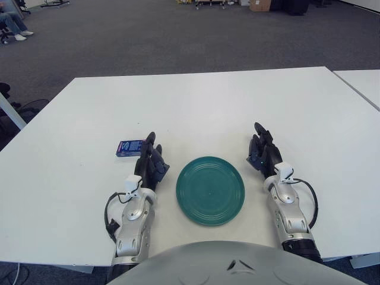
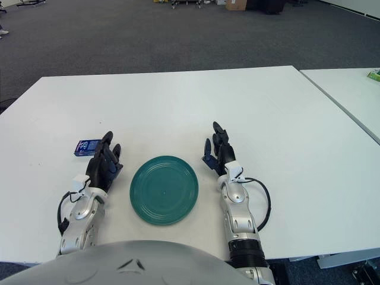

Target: Put the gum into the plate.

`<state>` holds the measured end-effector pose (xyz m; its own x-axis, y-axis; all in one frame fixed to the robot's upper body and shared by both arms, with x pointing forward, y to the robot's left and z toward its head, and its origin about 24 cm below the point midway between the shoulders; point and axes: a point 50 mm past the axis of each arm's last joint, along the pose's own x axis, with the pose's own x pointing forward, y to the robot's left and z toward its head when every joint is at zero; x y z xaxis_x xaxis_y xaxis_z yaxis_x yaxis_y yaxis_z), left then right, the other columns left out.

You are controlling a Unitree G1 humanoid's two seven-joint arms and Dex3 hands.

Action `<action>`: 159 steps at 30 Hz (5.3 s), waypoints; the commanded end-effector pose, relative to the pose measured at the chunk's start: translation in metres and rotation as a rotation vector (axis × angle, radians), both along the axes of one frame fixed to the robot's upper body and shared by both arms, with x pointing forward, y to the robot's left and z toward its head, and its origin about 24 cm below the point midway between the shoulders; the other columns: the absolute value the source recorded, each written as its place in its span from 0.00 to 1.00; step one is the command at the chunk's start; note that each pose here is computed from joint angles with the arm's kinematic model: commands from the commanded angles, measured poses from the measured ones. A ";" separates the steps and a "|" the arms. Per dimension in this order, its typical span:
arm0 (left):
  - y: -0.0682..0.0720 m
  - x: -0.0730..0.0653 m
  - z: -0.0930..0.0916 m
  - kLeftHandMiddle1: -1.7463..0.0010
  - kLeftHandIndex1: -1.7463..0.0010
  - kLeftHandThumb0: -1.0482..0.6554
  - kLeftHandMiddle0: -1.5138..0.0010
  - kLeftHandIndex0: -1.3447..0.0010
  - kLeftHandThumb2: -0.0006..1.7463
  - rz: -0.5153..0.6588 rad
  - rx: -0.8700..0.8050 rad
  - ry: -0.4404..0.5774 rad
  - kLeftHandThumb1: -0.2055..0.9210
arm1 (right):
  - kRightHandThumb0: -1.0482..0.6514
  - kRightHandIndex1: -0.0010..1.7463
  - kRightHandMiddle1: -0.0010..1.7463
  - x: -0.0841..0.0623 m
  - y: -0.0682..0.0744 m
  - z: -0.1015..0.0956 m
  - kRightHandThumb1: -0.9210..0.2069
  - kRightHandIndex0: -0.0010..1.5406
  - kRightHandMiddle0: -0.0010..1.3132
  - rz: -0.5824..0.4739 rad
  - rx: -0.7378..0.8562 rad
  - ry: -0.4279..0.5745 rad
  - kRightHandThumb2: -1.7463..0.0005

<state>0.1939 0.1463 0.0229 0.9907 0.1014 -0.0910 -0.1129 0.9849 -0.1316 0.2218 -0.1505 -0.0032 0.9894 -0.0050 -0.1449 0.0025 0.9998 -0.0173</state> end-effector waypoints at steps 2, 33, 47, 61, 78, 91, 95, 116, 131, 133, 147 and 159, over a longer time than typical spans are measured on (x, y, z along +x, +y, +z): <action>0.007 0.018 0.045 1.00 0.75 0.09 0.88 1.00 0.59 -0.001 0.129 -0.165 1.00 | 0.21 0.00 0.14 -0.010 0.002 -0.019 0.00 0.06 0.00 0.004 0.018 0.112 0.46; 0.107 0.072 0.059 1.00 0.51 0.03 0.79 1.00 0.34 -0.459 1.363 -0.129 1.00 | 0.19 0.01 0.15 -0.007 -0.002 -0.022 0.00 0.06 0.00 0.024 0.038 0.115 0.45; 0.126 0.076 0.033 1.00 0.53 0.01 0.80 1.00 0.30 -0.644 1.415 -0.008 1.00 | 0.20 0.00 0.16 -0.006 -0.005 -0.025 0.00 0.06 0.00 0.019 0.046 0.124 0.46; 0.127 0.080 0.025 1.00 0.52 0.00 0.84 1.00 0.23 -0.698 1.443 0.050 1.00 | 0.20 0.00 0.15 -0.007 -0.007 -0.025 0.00 0.06 0.00 0.017 0.068 0.128 0.47; 0.126 0.079 0.005 1.00 0.54 0.00 0.89 1.00 0.22 -0.719 1.435 0.131 1.00 | 0.20 0.00 0.16 -0.006 -0.011 -0.024 0.00 0.05 0.00 0.019 0.059 0.131 0.48; 0.126 0.089 -0.004 1.00 0.58 0.00 0.93 1.00 0.23 -0.656 1.422 0.155 1.00 | 0.20 0.01 0.16 -0.004 -0.011 -0.021 0.00 0.07 0.00 0.037 0.046 0.127 0.46; 0.124 0.091 -0.006 1.00 0.58 0.00 0.93 1.00 0.24 -0.667 1.421 0.166 1.00 | 0.20 0.00 0.16 -0.003 -0.010 -0.021 0.00 0.06 0.00 0.043 0.054 0.131 0.46; 0.115 0.093 -0.038 0.99 0.48 0.05 0.86 0.94 0.15 -0.789 1.436 0.337 1.00 | 0.19 0.00 0.13 0.001 -0.006 -0.022 0.00 0.03 0.00 0.024 0.066 0.153 0.50; 0.103 0.077 -0.070 0.98 0.46 0.15 0.79 0.87 0.09 -1.068 1.399 0.563 1.00 | 0.19 0.01 0.16 0.004 -0.011 -0.024 0.00 0.05 0.00 -0.022 0.041 0.169 0.50; 0.103 0.074 -0.072 0.98 0.45 0.16 0.78 0.87 0.09 -1.101 1.391 0.590 1.00 | 0.19 0.01 0.17 0.004 -0.011 -0.024 0.00 0.06 0.00 -0.025 0.042 0.169 0.50; 0.088 0.040 -0.110 0.97 0.24 0.36 0.65 0.63 0.10 -1.276 1.424 0.676 1.00 | 0.20 0.01 0.21 0.003 -0.018 -0.024 0.00 0.08 0.00 -0.028 0.050 0.171 0.50; 0.085 0.018 -0.124 0.97 0.23 0.39 0.63 0.57 0.10 -1.407 1.447 0.679 1.00 | 0.19 0.01 0.21 0.005 -0.022 -0.022 0.00 0.08 0.00 -0.022 0.049 0.170 0.51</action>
<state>0.3099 0.2472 -0.0075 0.7424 -0.2077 -0.6370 0.6488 -0.0143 0.7608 0.2368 -0.1644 -0.0048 0.9841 0.0034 -0.1776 0.0014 0.9996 0.0270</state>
